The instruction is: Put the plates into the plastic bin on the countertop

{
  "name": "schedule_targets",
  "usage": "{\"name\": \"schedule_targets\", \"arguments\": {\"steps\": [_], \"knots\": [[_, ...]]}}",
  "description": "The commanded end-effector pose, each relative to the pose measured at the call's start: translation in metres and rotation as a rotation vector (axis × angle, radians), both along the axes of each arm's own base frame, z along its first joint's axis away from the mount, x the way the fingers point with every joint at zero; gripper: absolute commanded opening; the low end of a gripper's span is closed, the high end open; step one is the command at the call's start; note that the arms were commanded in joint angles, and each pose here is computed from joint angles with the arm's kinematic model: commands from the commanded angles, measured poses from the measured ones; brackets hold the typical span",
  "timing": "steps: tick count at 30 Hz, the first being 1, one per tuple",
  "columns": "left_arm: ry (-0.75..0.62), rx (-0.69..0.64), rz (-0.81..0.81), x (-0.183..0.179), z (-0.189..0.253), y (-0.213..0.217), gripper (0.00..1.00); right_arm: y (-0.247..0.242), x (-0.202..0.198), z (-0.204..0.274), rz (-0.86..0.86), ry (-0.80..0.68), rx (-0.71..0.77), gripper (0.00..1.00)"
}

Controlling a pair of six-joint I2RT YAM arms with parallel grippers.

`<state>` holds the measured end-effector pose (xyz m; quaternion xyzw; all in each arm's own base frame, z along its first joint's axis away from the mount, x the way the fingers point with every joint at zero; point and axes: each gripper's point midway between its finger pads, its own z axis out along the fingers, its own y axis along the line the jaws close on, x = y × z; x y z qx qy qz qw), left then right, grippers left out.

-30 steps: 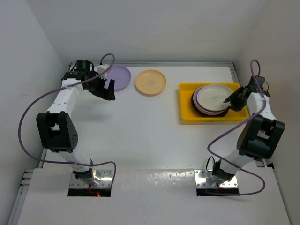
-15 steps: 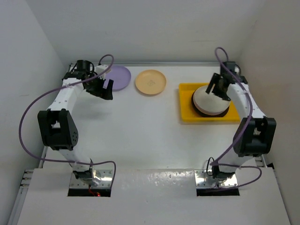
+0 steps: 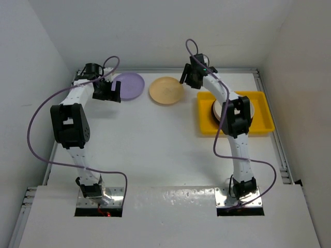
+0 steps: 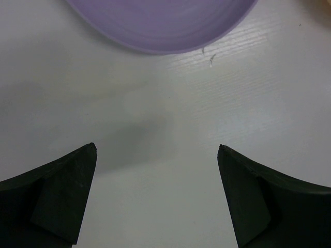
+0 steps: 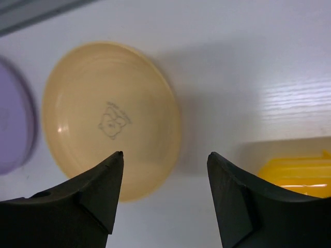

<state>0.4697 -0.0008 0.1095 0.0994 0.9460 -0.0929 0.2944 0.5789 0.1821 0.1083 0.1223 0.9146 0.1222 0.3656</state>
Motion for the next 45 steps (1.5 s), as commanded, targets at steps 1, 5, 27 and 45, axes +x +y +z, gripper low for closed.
{"name": "schedule_targets", "arguments": {"steps": [1, 5, 27, 45], "knots": [[-0.061, -0.017, 0.051, 0.026, 0.01, 0.008, 1.0, 0.006, 0.019, -0.021, -0.111, -0.007, 0.136, 0.64], [-0.06, -0.049, 0.062, 0.041, 0.002, 0.005, 1.0, 0.027, 0.023, -0.066, -0.09, 0.042, 0.19, 0.58], [-0.154, -0.046, 0.354, 0.125, -0.038, 0.036, 1.0, -0.038, -0.026, 0.076, -0.096, -0.188, 0.139, 0.0], [-0.03, -0.099, 0.334, 0.127, -0.101, 0.014, 0.53, -0.306, -0.212, 0.027, -0.593, 0.012, -0.029, 0.0]]}}
